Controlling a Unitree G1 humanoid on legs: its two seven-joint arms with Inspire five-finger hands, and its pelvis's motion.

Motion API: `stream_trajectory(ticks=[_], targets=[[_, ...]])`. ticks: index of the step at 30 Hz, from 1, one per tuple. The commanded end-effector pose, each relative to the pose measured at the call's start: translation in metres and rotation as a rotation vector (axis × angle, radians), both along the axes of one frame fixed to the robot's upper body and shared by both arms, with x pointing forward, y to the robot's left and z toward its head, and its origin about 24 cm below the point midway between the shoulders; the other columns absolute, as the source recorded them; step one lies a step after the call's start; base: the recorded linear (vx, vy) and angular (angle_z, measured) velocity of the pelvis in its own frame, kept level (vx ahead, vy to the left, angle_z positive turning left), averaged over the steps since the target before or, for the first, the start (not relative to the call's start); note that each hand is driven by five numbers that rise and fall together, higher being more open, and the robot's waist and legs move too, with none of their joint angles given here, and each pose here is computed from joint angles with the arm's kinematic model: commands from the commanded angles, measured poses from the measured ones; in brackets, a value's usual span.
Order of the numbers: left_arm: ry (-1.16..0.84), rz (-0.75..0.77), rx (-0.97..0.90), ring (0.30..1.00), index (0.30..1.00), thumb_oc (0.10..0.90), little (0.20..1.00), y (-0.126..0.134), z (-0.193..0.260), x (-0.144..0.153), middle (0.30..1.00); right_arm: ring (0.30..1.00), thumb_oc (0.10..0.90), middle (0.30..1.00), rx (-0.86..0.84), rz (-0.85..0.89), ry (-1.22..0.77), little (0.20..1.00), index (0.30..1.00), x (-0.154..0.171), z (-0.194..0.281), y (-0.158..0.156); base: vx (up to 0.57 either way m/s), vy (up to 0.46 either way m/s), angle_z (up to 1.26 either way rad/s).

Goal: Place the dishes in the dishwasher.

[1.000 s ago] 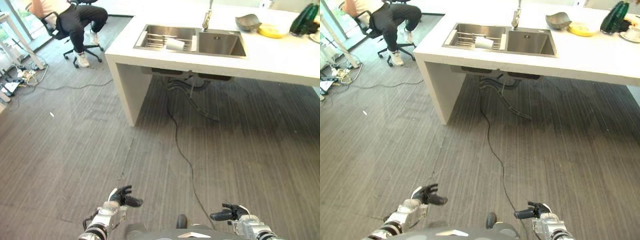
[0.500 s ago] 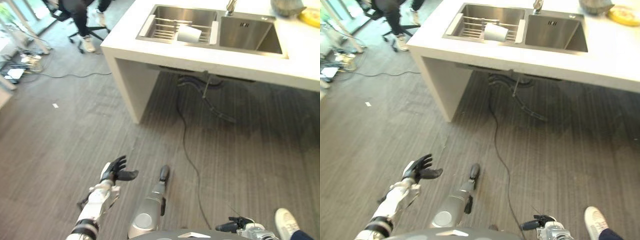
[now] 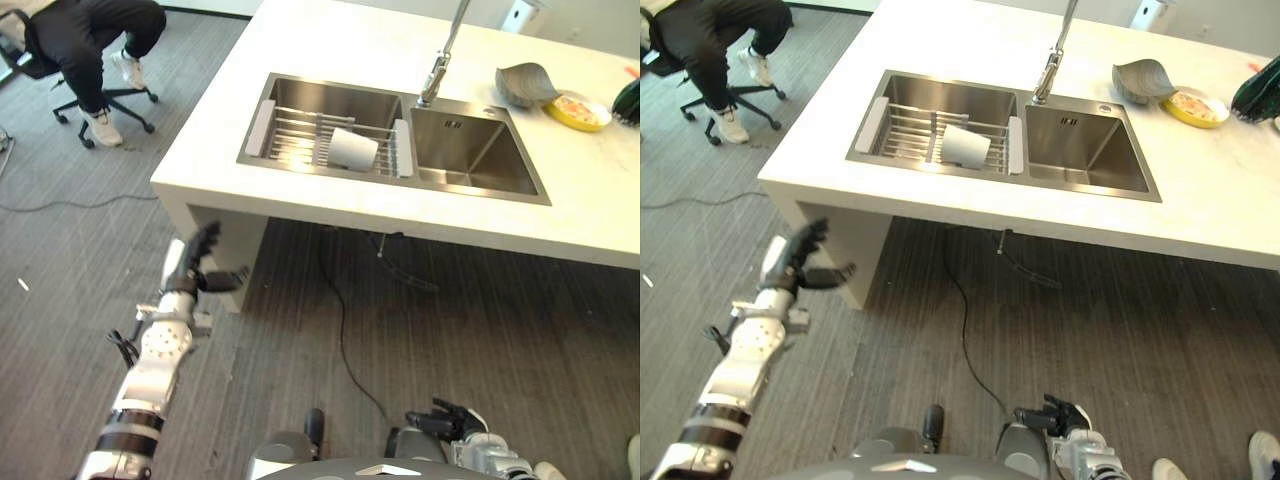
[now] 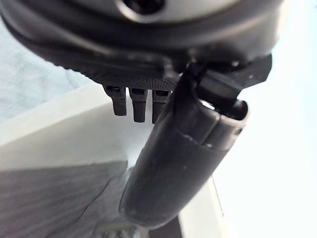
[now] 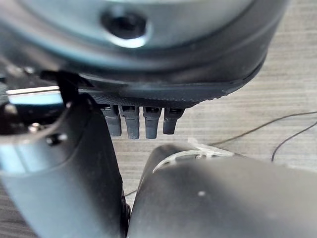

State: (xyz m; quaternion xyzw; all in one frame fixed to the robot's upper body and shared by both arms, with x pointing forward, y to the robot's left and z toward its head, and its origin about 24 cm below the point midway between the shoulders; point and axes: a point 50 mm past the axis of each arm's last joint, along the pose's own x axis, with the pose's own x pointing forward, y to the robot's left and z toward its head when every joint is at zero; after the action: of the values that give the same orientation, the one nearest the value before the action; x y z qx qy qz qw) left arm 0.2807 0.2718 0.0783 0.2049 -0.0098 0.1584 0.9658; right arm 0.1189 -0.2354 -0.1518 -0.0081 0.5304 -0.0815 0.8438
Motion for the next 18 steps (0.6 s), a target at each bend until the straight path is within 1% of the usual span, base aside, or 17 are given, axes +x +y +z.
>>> stream_trajectory(ticks=[1, 3, 4, 6, 7, 9, 10, 11, 12, 13, 14, 18], targets=[[-0.323, 0.017, 0.153, 0.9, 0.9, 0.8, 0.9, 0.004, 0.072, 0.009, 0.9, 0.9, 0.8, 0.9, -0.027, -0.059, 0.031, 0.9, 0.9, -0.001, 0.0, -0.012, 0.22, -0.172, 0.31], [-0.38, 0.041, 0.219, 0.9, 0.9, 0.8, 0.9, 0.005, 0.088, 0.007, 0.9, 0.9, 0.8, 0.9, -0.008, -0.064, 0.052, 0.9, 0.9, -0.008, -0.003, -0.006, 0.33, -0.299, 0.68], [-0.429, 0.045, 0.223, 0.9, 0.9, 0.8, 0.9, 0.001, 0.096, 0.006, 0.9, 0.9, 0.8, 0.9, 0.017, -0.013, 0.066, 0.9, 0.9, -0.013, -0.007, 0.007, 0.32, -0.353, 0.89], [-0.457, 0.01, 0.232, 0.9, 0.9, 0.8, 0.9, -0.007, 0.1, 0.005, 0.9, 0.9, 0.8, 0.9, 0.031, 0.002, 0.083, 0.9, 0.9, -0.022, -0.009, 0.01, 0.28, -0.366, 0.79], [-0.475, -0.045, 0.233, 0.9, 0.9, 0.8, 0.9, -0.015, 0.105, 0.004, 0.9, 0.9, 0.8, 0.9, 0.03, 0.024, 0.091, 0.9, 0.9, -0.024, -0.01, 0.011, 0.2, -0.292, 0.69], [-0.474, -0.046, 0.232, 0.9, 0.9, 0.8, 0.9, -0.015, 0.105, 0.004, 0.9, 0.9, 0.8, 0.9, 0.029, 0.025, 0.091, 0.9, 0.9, -0.025, -0.01, 0.011, 0.13, -0.212, 0.52], [-0.483, -0.11, 0.213, 0.9, 0.9, 0.8, 0.9, -0.029, 0.106, 0.009, 0.9, 0.9, 0.8, 0.9, 0.035, 0.043, 0.091, 0.9, 0.9, -0.026, -0.011, 0.013, 0.17, -0.319, 0.13], [-0.479, -0.149, 0.196, 0.9, 0.9, 0.8, 0.9, -0.036, 0.106, 0.012, 0.9, 0.9, 0.8, 0.9, 0.034, 0.05, 0.084, 0.9, 0.9, -0.025, -0.01, 0.013, 0.2, -0.379, -0.04], [-0.477, -0.182, 0.188, 0.9, 0.9, 0.8, 0.9, -0.043, 0.106, 0.014, 0.9, 0.9, 0.8, 0.9, 0.037, 0.053, 0.076, 0.9, 0.9, -0.023, -0.009, 0.014, 0.08, -0.164, -0.26], [-0.477, -0.183, 0.187, 0.9, 0.9, 0.8, 0.9, -0.043, 0.107, 0.014, 0.9, 0.9, 0.8, 0.9, 0.036, 0.051, 0.076, 0.9, 0.9, -0.023, -0.009, 0.013, 0.11, -0.233, -0.16], [-0.462, -0.256, 0.157, 0.9, 0.9, 0.8, 0.9, -0.058, 0.105, 0.019, 0.9, 0.9, 0.8, 0.9, 0.039, 0.054, 0.048, 0.9, 0.9, -0.017, -0.008, 0.014, 0.12, -0.237, -0.19], [-0.419, -0.359, 0.145, 0.9, 0.9, 0.8, 0.9, -0.083, 0.098, 0.027, 0.9, 0.9, 0.8, 0.9, 0.043, 0.044, -0.006, 0.9, 0.9, -0.011, -0.003, 0.014, 0.1, -0.187, -0.36]])
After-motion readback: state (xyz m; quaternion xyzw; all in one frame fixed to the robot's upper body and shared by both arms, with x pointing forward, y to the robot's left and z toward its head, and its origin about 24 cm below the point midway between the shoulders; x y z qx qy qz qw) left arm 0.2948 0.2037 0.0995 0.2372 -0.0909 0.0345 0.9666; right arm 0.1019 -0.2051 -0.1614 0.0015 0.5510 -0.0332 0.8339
